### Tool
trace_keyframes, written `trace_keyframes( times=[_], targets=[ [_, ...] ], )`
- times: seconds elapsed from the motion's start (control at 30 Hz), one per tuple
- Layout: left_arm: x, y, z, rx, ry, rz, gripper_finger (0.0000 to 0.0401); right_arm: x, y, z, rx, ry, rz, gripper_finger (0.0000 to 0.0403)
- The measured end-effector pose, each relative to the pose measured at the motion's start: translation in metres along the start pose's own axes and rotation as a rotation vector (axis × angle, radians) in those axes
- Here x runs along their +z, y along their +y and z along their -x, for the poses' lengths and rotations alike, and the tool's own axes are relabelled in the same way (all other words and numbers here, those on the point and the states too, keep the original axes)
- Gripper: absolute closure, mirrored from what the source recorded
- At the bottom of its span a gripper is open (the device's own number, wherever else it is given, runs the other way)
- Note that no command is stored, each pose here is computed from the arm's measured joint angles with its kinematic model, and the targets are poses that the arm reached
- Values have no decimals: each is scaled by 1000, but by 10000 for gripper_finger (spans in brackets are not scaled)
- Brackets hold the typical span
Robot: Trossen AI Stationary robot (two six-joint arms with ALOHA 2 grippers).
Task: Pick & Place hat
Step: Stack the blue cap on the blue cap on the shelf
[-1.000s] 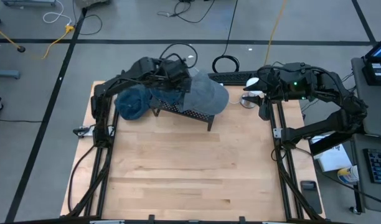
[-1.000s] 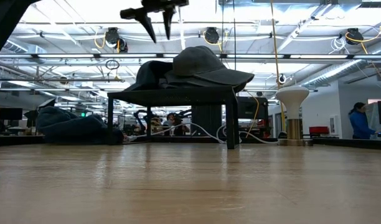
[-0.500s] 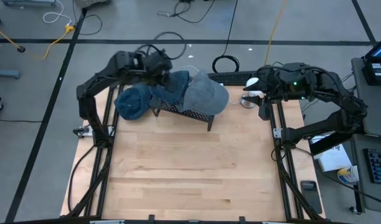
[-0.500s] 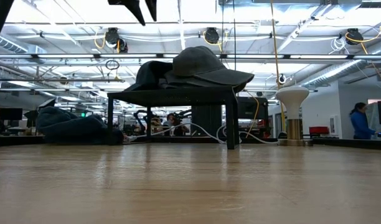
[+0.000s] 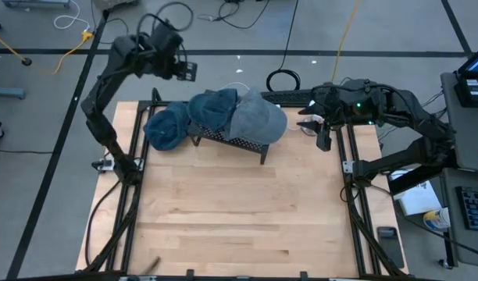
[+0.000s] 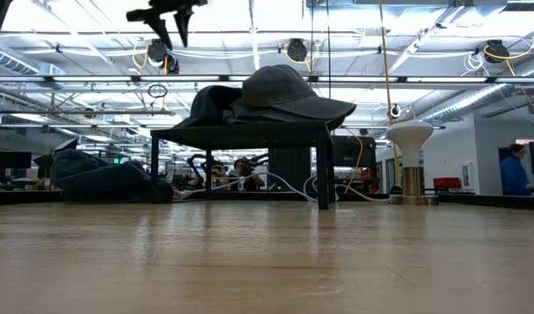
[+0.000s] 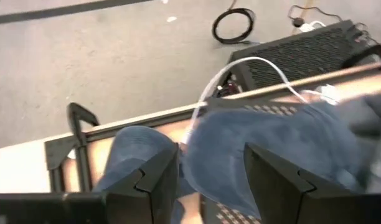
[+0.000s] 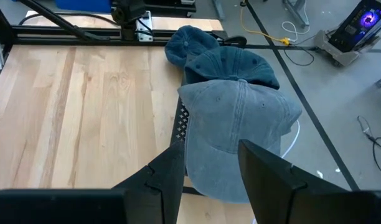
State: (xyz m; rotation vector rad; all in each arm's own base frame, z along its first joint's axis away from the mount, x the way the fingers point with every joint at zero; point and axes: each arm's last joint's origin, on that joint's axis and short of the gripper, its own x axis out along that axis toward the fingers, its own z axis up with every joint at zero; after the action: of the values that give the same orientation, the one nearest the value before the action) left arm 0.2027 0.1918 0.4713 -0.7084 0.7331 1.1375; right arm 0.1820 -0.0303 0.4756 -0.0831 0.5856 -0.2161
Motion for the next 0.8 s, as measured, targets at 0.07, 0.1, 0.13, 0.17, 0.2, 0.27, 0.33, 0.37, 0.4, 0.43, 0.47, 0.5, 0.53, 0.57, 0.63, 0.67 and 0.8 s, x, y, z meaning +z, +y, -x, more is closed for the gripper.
trace_keyframes(
  times=[0.07, 0.1, 0.13, 0.17, 0.2, 0.27, 0.33, 0.37, 0.4, 0.43, 0.47, 0.5, 0.53, 0.57, 0.63, 0.67, 0.8],
  targets=[
    [7, 12, -5, 23, 4, 23, 217, 1, 0, -2, -1, -6, 1, 261],
    [11, 18, -8, 39, 4, 39, 217, 2, 0, -4, -1, -2, 3, 261],
    [14, 24, -10, 55, 3, 53, 217, 2, 0, -5, -1, -4, 13, 261],
    [17, 31, -12, 71, 2, 63, 217, 3, 0, -6, -1, -8, 21, 261],
    [20, 38, -13, 88, -1, 74, 217, 4, 0, -7, -1, -8, 29, 261],
    [25, 49, -16, 130, -7, 92, 217, 4, 0, -9, -1, -2, 44, 261],
    [28, 59, -23, 167, 5, 118, 217, 4, 1, -11, 0, 3, 48, 261],
    [29, 65, -29, 182, 23, 128, 217, 4, 1, -12, 0, 6, 48, 261],
    [30, 69, -35, 193, 48, 132, 217, 4, 1, -14, 1, 10, 50, 261],
    [29, 73, -42, 206, 75, 135, 217, 4, 1, -14, 1, 12, 55, 261],
    [27, 75, -50, 222, 104, 135, 217, 4, 1, -15, 1, 14, 60, 261],
    [24, 78, -58, 241, 138, 136, 217, 5, 1, -16, 2, 15, 67, 261],
    [21, 81, -67, 263, 172, 135, 217, 5, 1, -16, 2, 17, 77, 261],
    [18, 83, -75, 280, 203, 134, 217, 5, 1, -17, 2, 17, 86, 261],
    [12, 86, -90, 313, 257, 136, 217, 5, 1, -17, 2, 18, 102, 261],
    [9, 87, -96, 330, 271, 140, 217, 5, 1, -17, 2, 18, 108, 261],
    [0, 88, -119, 358, 315, 135, 217, 5, 1, -17, 2, 18, 131, 261]
  ],
)
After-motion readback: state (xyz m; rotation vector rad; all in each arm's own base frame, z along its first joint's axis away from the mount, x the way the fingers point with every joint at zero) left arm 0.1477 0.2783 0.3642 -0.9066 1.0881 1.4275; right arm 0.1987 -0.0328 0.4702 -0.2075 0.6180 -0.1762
